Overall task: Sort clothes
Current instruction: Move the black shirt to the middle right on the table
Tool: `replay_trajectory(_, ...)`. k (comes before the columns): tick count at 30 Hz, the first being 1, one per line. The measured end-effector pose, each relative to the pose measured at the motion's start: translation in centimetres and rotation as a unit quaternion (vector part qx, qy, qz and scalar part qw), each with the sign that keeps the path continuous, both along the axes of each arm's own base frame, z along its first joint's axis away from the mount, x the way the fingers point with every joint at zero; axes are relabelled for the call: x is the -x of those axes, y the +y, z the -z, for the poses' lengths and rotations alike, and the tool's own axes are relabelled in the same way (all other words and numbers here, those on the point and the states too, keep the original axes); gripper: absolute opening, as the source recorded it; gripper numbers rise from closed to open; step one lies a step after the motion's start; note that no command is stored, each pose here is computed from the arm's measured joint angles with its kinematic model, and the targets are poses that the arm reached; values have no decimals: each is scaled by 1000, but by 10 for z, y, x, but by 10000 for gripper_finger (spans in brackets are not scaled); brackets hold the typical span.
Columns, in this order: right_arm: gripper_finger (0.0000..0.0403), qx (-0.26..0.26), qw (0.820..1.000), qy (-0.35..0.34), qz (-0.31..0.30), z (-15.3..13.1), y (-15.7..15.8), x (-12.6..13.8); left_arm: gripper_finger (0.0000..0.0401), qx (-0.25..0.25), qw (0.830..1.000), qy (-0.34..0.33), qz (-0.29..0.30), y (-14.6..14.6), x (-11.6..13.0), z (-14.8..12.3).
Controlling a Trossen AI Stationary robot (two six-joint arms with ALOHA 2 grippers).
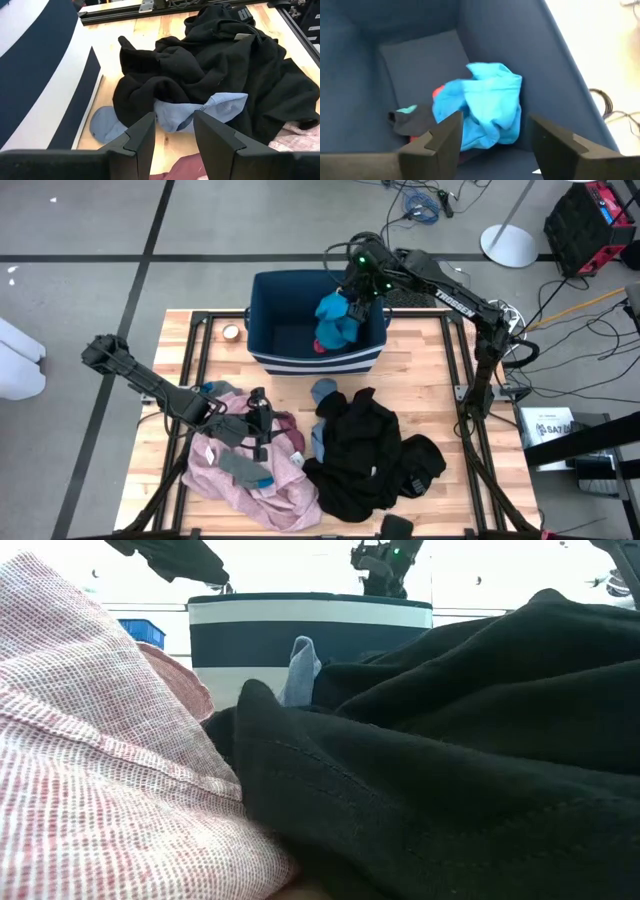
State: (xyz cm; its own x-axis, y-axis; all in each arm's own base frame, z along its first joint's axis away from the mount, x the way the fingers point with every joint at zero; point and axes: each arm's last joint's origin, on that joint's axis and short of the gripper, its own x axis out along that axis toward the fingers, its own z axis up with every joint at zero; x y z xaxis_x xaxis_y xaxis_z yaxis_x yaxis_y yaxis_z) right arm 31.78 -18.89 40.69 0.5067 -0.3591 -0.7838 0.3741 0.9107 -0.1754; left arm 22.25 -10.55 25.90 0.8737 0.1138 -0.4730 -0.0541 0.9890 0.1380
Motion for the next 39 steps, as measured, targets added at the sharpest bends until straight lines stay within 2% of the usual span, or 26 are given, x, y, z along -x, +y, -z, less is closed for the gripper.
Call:
replay_trajectory(7, 202, -10, 998, -39, -48, -37, 59, 22, 144, 6, 1000, 18, -17, 4, -10, 10)
replay_trajectory(15, 201, -58, 986, -48, -150, -58, 150, 38, 144, 9, 991, 122, 55, 3, -33, 50)
replay_trajectory(20, 201, -27, 984, -42, -172, -57, 200, 48, 144, -12, 992, 129, 9, 12, -40, 59)
replay_trajectory(23, 201, -10, 985, -41, -169, -45, 223, 54, 144, -22, 990, 140, 3, 19, -43, 63)
replay_trajectory(26, 201, -20, 981, -56, -184, -24, 243, 57, 144, -9, 988, 147, 39, 19, -43, 62)
replay_trajectory(30, 201, -40, 976, -73, -203, 16, 262, 60, 144, 27, 985, 147, 87, 15, -46, 50)
replay_trajectory(35, 201, -63, 971, -111, -203, 64, 272, 64, 144, 79, 976, 128, 156, 4, -47, 27)
replay_trajectory(37, 201, -68, 967, -136, -207, 80, 275, 63, 144, 82, 978, 108, 160, 2, -48, 17)
replay_trajectory(39, 201, -71, 962, -161, -209, 96, 277, 60, 144, 69, 983, 100, 140, 3, -48, 14)
